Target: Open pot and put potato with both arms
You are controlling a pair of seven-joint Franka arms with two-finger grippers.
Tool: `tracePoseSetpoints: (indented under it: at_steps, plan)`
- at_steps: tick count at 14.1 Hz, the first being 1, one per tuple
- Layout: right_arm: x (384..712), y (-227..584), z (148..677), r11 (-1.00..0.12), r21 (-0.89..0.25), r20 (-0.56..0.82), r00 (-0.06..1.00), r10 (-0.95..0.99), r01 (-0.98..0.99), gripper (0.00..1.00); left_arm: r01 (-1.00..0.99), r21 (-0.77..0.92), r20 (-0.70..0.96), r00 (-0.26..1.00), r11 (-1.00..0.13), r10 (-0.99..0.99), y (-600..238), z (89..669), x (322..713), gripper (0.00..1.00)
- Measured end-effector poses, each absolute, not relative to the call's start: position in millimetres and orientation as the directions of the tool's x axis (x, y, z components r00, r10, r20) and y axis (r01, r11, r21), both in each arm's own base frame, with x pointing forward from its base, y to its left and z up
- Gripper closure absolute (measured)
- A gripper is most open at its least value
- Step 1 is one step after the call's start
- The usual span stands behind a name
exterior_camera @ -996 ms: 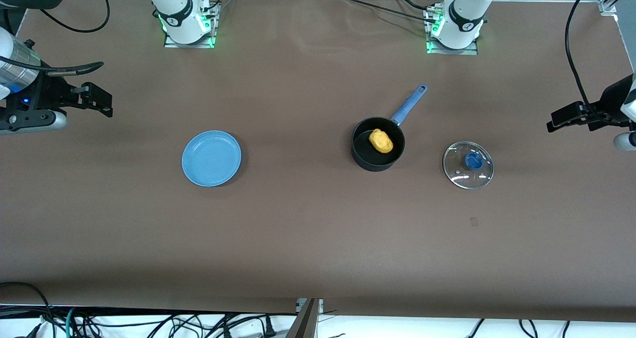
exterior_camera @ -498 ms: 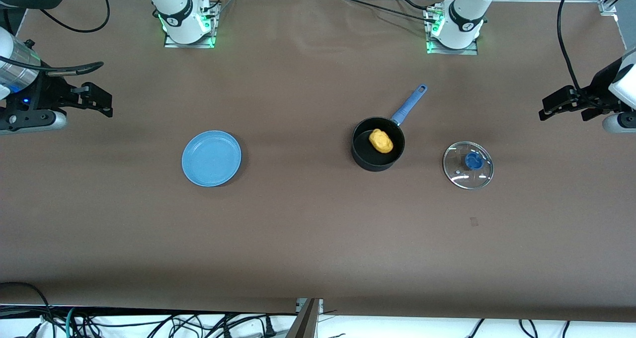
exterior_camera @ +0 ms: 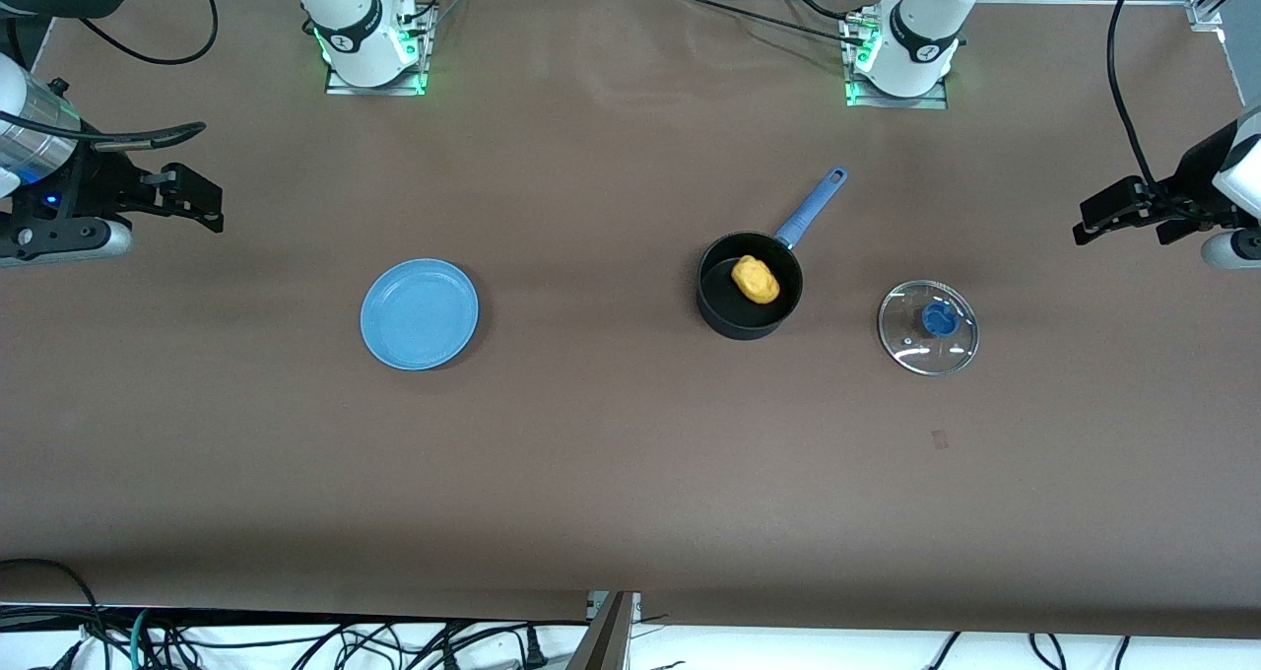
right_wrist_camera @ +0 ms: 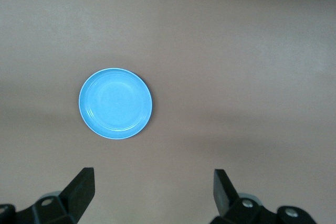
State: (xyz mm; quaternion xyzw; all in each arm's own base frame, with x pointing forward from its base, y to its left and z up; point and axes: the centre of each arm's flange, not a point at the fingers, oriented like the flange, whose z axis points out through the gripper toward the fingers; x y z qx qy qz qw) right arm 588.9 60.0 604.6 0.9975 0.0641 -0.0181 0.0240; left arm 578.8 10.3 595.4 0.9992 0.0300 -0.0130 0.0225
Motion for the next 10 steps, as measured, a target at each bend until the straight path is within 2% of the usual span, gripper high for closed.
tracePoseSetpoints:
  at_steps: [10]
  plan:
    - [589.2,59.1,604.7,-0.991,0.046,-0.038,0.991,0.126,0.127,0.0,0.053,0.044,-0.026,0.998,-0.998,0.052,5.8,585.0,595.2,0.0]
